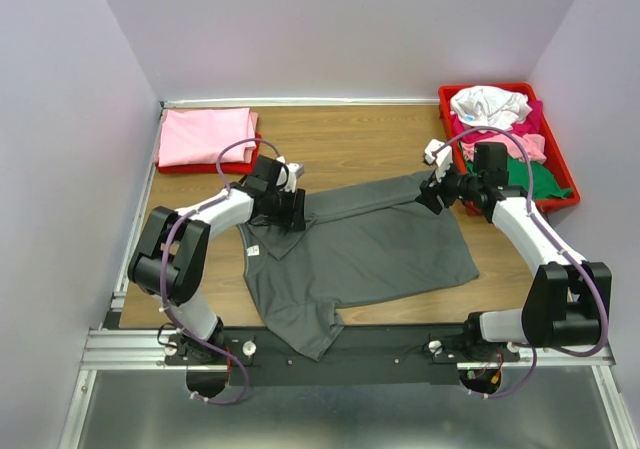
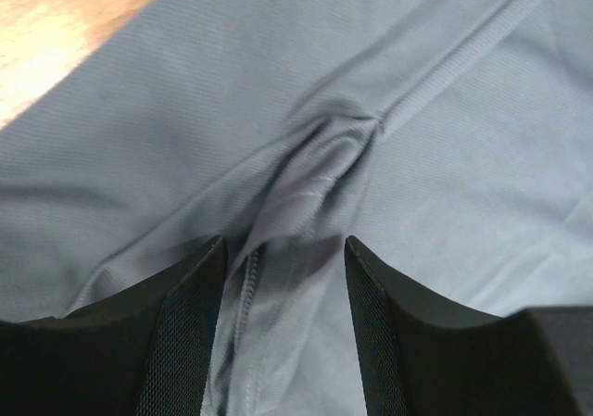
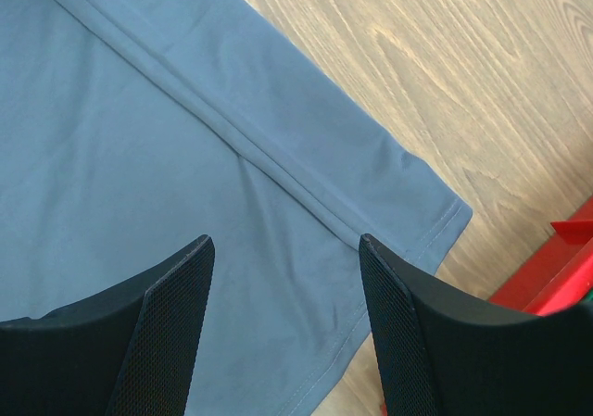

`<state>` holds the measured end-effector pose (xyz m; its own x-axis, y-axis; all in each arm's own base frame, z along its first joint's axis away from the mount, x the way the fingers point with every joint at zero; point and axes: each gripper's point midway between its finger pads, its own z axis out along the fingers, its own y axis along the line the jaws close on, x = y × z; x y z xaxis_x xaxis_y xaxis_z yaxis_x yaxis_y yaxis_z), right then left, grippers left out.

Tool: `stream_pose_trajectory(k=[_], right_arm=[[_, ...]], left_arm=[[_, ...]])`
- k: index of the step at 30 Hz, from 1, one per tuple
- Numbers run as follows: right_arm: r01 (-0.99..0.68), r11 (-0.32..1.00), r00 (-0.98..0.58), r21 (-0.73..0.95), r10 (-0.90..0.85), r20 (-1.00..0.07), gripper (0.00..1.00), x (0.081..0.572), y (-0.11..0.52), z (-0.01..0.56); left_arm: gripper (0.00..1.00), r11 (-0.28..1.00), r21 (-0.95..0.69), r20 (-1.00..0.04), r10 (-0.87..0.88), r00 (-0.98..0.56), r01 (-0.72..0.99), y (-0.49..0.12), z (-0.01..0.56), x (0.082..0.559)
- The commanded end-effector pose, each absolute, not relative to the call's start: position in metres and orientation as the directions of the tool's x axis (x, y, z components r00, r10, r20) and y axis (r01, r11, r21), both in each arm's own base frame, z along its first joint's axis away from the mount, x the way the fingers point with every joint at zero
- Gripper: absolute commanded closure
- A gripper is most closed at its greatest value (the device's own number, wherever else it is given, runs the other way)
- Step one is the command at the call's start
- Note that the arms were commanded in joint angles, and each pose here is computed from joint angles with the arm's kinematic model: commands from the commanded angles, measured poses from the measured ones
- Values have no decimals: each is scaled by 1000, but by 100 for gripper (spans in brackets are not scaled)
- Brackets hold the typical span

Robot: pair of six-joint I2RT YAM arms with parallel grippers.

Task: Fold and stack the t-shirts
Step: Fold the tshirt

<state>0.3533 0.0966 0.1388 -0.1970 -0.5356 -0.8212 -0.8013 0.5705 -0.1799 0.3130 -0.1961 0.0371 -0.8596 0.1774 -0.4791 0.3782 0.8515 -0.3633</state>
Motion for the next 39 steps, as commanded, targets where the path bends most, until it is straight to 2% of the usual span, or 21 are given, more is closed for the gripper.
stream_pose_trajectory(k=[1, 26, 36, 39], right_arm=[[-809, 570, -225, -144, -528, -819, 29, 346, 96, 131], [-800, 579, -220, -157, -527, -821, 29, 347, 95, 137], [-801, 578, -221, -157, -528, -820, 29, 347, 95, 137], [-800, 579, -222, -156, -528, -820, 29, 346, 94, 137]], left_arm=[[39, 816, -396, -492, 198, -848, 420, -205, 51, 297], [38, 683, -528, -447, 282, -849, 505, -260, 47, 242], [36, 607, -575, -479, 292, -828, 548, -273, 70, 235], [36, 633, -531, -529, 273, -804, 564, -269, 87, 245]])
